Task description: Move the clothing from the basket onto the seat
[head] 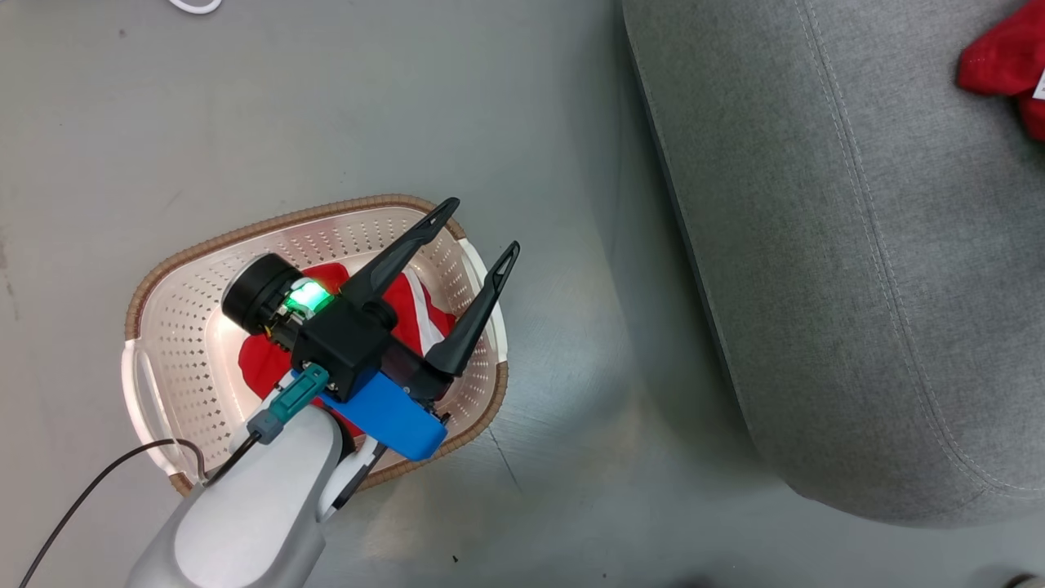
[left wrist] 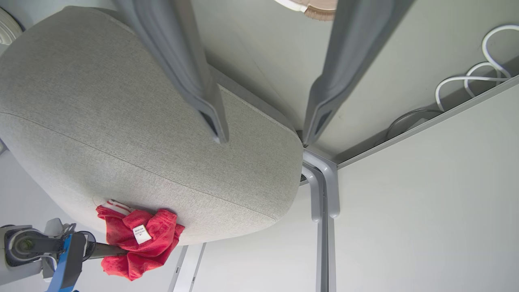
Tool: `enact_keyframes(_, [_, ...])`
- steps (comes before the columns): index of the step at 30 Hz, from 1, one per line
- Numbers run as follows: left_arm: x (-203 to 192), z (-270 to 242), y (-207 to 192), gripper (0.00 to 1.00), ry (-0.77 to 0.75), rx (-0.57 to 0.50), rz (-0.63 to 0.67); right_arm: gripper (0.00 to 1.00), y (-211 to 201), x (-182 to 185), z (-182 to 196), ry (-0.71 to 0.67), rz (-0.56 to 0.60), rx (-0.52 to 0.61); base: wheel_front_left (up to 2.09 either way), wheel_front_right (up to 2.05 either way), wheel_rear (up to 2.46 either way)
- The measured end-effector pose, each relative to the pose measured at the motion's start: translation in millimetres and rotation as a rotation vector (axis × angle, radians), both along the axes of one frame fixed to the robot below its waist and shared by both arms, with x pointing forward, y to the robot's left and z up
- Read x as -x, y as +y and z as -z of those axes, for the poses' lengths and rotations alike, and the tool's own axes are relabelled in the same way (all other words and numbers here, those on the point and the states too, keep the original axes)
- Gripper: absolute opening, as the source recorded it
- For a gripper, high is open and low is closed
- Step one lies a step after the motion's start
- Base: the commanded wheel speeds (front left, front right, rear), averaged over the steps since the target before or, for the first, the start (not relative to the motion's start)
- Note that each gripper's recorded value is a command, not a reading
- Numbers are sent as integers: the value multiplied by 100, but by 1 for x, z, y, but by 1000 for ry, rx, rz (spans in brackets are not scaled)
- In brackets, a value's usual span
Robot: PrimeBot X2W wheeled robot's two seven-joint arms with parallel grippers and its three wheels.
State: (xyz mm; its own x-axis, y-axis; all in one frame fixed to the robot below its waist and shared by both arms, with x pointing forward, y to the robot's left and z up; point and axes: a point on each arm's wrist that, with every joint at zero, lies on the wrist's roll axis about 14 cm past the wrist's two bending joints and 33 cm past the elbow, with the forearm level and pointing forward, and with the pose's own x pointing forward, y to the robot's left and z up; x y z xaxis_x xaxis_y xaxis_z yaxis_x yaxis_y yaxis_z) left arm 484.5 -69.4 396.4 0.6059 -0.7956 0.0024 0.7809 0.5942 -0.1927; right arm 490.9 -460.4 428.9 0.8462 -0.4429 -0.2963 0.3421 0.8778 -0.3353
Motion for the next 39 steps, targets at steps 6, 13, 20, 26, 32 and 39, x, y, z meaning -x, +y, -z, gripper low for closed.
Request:
enact_keyframes(6, [-1,-3,-1,100,-4,4,-3,0,2,-1,-3,-19,7,-6,0,0,0])
enact_keyframes(13, [0,-18,-3,100,-22,13,-15,100,8,2,-13,-39,-4,-11,0,0,0])
enact_keyframes(20, [16,-47,0,100,-8,47,-61,100,9,25,-34,-62,-21,7,0,0,0])
enact_keyframes(26, [36,-66,17,100,4,46,-140,100,27,40,-58,-118,-83,12,0,0,0])
enact_keyframes(32, [54,-84,45,100,8,57,-247,100,66,52,-72,-177,-181,-14,0,0,0])
enact_keyframes(39, [70,-98,93,100,-9,67,-402,100,138,64,-80,-244,-345,-54,0,0,0])
